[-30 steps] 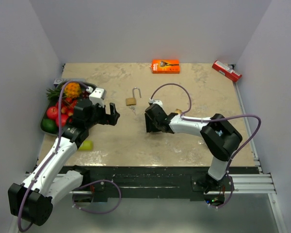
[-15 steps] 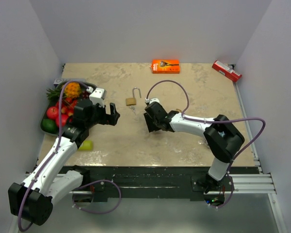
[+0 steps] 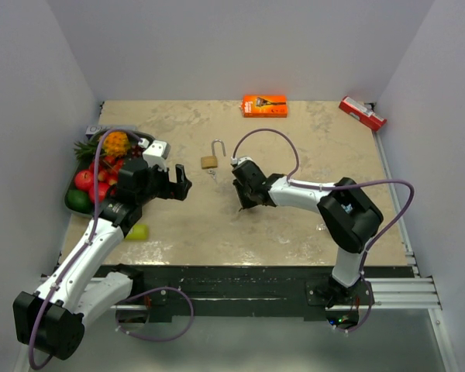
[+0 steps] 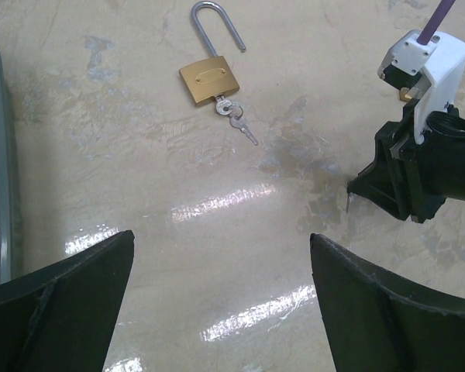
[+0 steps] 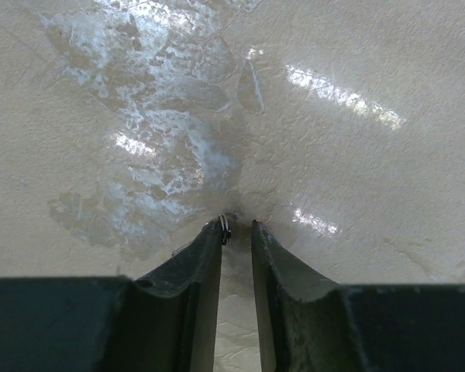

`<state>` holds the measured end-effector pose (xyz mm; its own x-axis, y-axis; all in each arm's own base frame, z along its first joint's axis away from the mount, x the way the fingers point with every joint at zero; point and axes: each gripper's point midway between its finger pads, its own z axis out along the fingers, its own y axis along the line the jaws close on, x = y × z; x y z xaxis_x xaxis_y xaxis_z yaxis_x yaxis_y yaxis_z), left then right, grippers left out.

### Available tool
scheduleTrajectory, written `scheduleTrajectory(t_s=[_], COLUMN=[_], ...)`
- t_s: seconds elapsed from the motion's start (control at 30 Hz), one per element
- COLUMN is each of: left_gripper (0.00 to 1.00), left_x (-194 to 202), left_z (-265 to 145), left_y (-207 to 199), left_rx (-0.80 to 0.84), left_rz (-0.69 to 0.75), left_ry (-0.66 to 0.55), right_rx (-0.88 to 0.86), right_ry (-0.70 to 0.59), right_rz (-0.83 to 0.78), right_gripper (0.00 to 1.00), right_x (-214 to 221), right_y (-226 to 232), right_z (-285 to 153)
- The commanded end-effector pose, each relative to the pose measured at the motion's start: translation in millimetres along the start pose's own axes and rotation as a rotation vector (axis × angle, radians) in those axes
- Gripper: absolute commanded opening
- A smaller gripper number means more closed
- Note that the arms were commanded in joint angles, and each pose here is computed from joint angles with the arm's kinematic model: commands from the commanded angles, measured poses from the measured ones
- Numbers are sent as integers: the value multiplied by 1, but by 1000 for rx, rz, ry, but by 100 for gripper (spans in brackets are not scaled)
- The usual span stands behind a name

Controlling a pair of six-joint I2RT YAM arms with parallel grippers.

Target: Unlock with the key

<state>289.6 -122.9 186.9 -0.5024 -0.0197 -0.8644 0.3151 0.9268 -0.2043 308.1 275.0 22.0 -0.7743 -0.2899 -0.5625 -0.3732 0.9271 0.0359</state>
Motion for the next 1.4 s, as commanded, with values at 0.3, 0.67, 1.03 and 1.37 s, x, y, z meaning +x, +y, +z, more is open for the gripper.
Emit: scheduleTrajectory(t_s=[0.3,0.67,1.03,1.37], left_gripper=[99,98,96,86], left_x=[-11,-30,-31,-37], left_z=[-1,-25,-24,-27], left_y=[-17,-78,-115,-173], left_rx=[104,443,640,763], left_rz=[29,-20,-114,36], left_ry=[-50,-167,-268,-395], right_rx=[-127,-286,-458,-618], right_ry=[-57,-163,-345,-422], right_rz=[36,124,237,298], right_gripper=[0,0,0,0], right_x=[-24,-50,-89,-103], right_y=[15,35,47,59], right_z=[-2,-63,-161,-224])
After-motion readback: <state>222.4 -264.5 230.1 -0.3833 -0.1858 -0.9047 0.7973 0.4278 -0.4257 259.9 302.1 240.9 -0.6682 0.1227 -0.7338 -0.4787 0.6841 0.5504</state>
